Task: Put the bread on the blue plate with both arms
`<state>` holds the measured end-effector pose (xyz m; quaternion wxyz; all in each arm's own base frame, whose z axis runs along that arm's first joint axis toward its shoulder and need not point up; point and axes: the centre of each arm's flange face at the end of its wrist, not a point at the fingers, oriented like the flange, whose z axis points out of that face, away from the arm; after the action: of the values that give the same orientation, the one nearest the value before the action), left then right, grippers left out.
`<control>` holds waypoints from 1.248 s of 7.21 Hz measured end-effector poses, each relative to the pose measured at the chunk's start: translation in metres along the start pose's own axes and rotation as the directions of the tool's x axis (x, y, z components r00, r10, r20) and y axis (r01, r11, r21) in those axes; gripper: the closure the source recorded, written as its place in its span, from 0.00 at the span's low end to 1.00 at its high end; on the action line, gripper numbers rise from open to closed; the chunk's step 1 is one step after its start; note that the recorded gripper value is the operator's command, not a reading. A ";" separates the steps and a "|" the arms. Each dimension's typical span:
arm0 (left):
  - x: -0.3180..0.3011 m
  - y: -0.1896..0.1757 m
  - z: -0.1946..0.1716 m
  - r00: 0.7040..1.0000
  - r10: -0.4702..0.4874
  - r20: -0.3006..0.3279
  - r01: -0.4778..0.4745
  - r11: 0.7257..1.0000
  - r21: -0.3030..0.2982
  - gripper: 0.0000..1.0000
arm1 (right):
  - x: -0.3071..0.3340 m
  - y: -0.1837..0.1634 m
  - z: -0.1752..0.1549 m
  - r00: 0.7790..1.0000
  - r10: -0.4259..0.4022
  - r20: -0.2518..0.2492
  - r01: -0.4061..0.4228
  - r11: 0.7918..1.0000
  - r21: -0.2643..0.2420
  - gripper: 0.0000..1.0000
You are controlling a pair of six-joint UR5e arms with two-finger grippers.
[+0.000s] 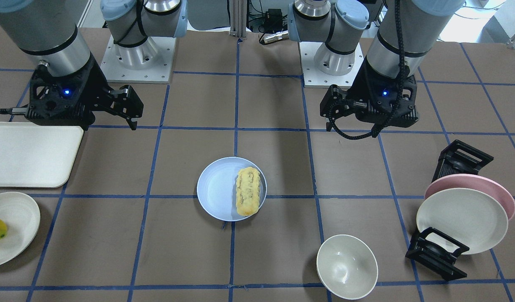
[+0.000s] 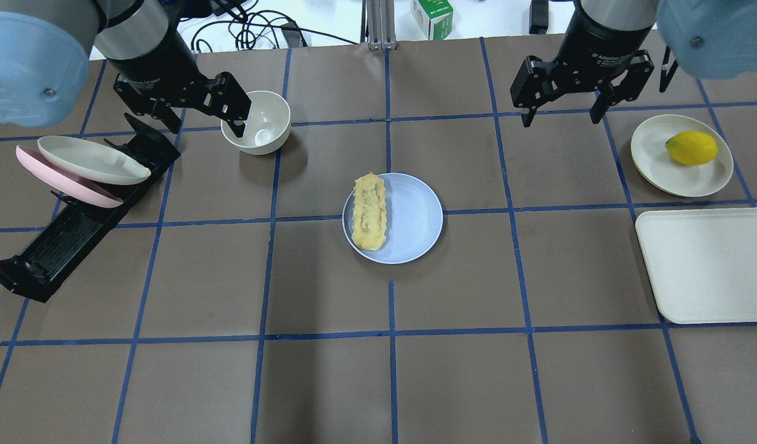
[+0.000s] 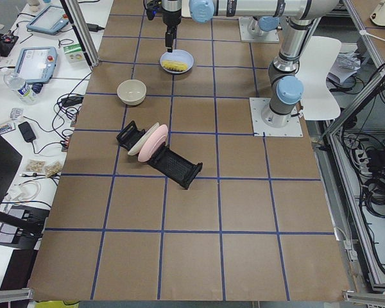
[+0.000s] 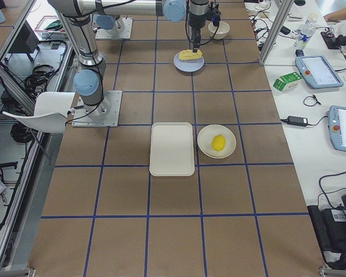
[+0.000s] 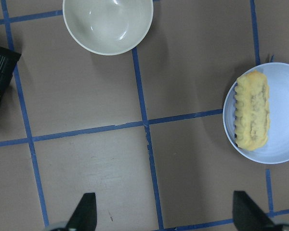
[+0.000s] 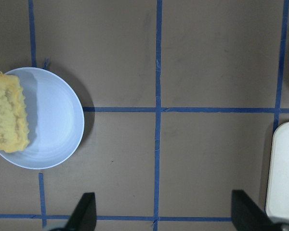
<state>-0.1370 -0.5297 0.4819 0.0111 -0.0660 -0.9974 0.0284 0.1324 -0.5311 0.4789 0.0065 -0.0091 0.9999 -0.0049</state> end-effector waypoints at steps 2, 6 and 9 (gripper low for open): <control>0.000 0.002 0.000 1.000 0.001 0.002 -0.001 1.000 0.001 0.00 | -0.001 0.000 0.001 1.000 0.005 0.005 -0.005 1.000 0.007 0.00; 0.002 0.005 -0.001 1.000 0.001 -0.004 -0.001 1.000 0.005 0.00 | -0.001 0.000 0.001 1.000 0.007 0.010 -0.007 1.000 0.008 0.00; 0.002 0.005 -0.001 1.000 0.001 -0.006 -0.001 1.000 0.006 0.00 | -0.001 0.000 0.001 1.000 0.007 0.011 -0.007 1.000 0.008 0.00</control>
<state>-0.1383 -0.5245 0.4824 0.0144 -0.0667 -0.9972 0.0314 0.1336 -0.5307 0.4777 0.0122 -0.0055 0.9999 -0.0087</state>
